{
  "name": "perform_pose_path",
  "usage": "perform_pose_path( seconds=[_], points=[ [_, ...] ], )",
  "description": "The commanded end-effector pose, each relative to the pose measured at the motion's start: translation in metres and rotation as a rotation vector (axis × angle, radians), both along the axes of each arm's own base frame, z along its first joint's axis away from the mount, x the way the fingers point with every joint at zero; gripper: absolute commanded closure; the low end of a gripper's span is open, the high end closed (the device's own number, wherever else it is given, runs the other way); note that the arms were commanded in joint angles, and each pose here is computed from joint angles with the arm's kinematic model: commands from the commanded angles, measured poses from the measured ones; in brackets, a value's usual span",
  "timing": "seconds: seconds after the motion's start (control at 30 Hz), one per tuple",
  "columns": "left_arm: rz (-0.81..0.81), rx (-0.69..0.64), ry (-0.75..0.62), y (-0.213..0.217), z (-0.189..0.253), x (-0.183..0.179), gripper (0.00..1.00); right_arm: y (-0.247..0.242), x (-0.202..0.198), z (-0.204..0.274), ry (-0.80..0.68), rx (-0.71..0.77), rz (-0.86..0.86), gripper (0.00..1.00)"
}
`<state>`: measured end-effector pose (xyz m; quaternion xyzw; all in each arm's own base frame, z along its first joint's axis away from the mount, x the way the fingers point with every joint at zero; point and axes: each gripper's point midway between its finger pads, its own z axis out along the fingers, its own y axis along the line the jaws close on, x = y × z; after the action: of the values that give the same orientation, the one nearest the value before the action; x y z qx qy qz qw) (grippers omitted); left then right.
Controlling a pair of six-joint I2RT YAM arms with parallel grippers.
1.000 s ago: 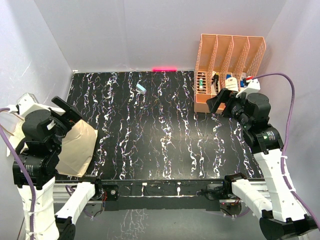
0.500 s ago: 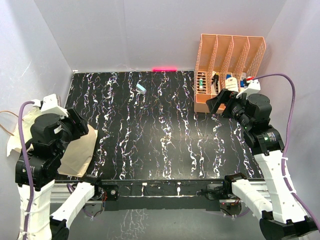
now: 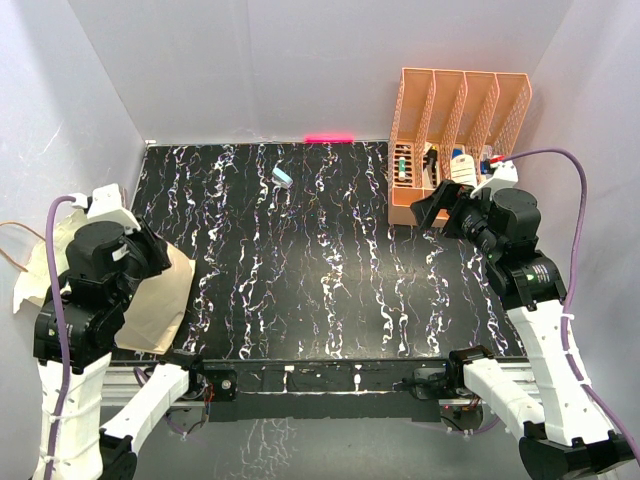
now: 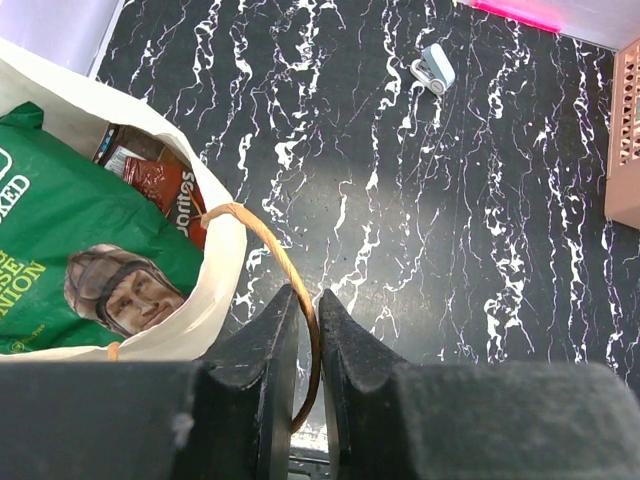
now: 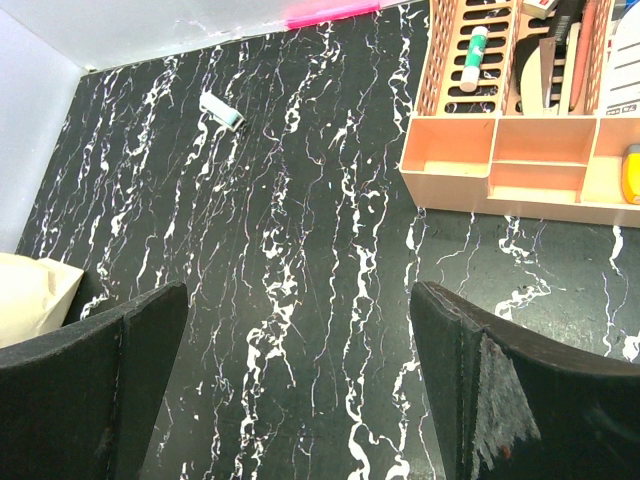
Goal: Take the snacks out of the paper bag
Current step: Move the paper bag to the center of the board.
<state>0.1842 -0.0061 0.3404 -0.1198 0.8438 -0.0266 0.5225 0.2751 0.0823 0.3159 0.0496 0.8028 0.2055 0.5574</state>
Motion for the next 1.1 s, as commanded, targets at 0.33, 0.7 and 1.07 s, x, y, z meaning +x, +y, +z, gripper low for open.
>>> perform_pose_path(
  seconds=[0.33,0.7,1.07],
  points=[
    [-0.485,-0.238,-0.178,-0.104,0.06,0.044,1.0,0.002,-0.002,0.015,-0.064,0.023,0.003,0.02],
    [-0.83,-0.505,-0.293,-0.172,0.106,0.051,1.0,-0.002,-0.005,0.014,-0.066,0.013,-0.011,0.02],
    [-0.958,-0.717,-0.361,-0.227,0.133,0.064,1.0,-0.002,-0.005,0.014,-0.062,0.016,-0.014,0.02]
  ],
)
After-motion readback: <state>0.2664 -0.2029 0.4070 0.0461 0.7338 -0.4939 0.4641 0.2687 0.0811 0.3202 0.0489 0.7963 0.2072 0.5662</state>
